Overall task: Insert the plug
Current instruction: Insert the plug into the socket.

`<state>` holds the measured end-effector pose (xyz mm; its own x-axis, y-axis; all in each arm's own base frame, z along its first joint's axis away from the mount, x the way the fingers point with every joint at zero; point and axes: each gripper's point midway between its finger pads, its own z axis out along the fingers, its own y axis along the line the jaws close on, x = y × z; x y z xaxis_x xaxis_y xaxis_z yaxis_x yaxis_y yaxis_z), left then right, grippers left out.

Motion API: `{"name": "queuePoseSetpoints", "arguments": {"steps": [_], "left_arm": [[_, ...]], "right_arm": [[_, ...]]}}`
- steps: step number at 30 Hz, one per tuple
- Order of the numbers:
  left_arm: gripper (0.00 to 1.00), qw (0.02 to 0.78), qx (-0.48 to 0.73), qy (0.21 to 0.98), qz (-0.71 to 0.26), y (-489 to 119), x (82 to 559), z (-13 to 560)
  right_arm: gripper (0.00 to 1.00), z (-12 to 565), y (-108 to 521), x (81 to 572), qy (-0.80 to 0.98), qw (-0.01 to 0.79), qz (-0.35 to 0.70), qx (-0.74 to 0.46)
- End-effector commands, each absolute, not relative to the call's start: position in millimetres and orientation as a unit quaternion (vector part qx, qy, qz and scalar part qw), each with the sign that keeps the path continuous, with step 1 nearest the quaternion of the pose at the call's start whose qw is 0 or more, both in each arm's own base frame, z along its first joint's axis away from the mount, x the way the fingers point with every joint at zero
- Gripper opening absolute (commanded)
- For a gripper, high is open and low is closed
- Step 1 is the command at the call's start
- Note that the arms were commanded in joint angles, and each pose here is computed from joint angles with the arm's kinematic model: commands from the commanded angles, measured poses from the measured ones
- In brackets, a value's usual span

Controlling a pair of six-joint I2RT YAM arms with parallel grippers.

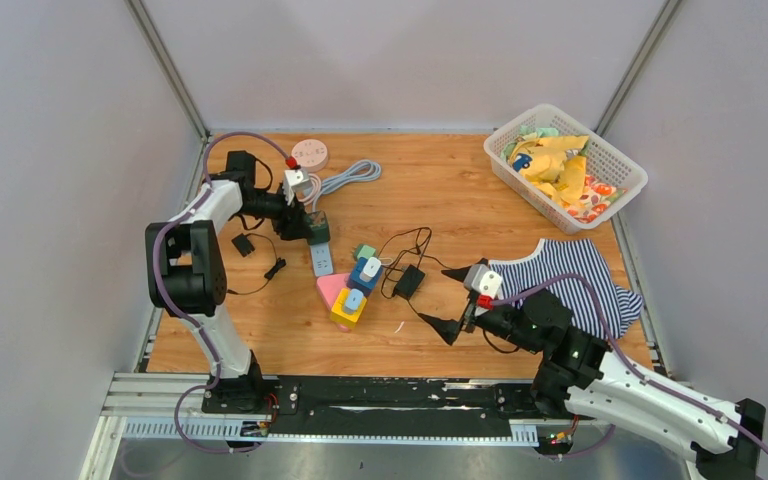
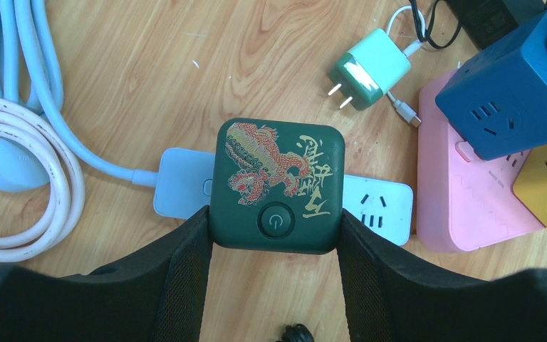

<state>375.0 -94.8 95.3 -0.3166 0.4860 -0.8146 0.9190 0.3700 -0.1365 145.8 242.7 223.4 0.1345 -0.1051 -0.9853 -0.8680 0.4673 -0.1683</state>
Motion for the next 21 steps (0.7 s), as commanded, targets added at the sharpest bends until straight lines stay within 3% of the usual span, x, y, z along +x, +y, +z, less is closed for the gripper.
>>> {"name": "queuePoseSetpoints", "arguments": {"steps": [1,21], "left_arm": [[0.44,0.337,0.481,0.758,-0.284,-86.2,372.1,86.5],[0.61,0.329,0.486,0.760,-0.278,-88.9,378.7,83.8]], "right_arm": [[0.96,233.4,238.9,144.3,0.583,0.635,0.309,-0.401],[0.97,230.3,237.3,147.1,0.597,0.628,0.300,-0.399]]}}
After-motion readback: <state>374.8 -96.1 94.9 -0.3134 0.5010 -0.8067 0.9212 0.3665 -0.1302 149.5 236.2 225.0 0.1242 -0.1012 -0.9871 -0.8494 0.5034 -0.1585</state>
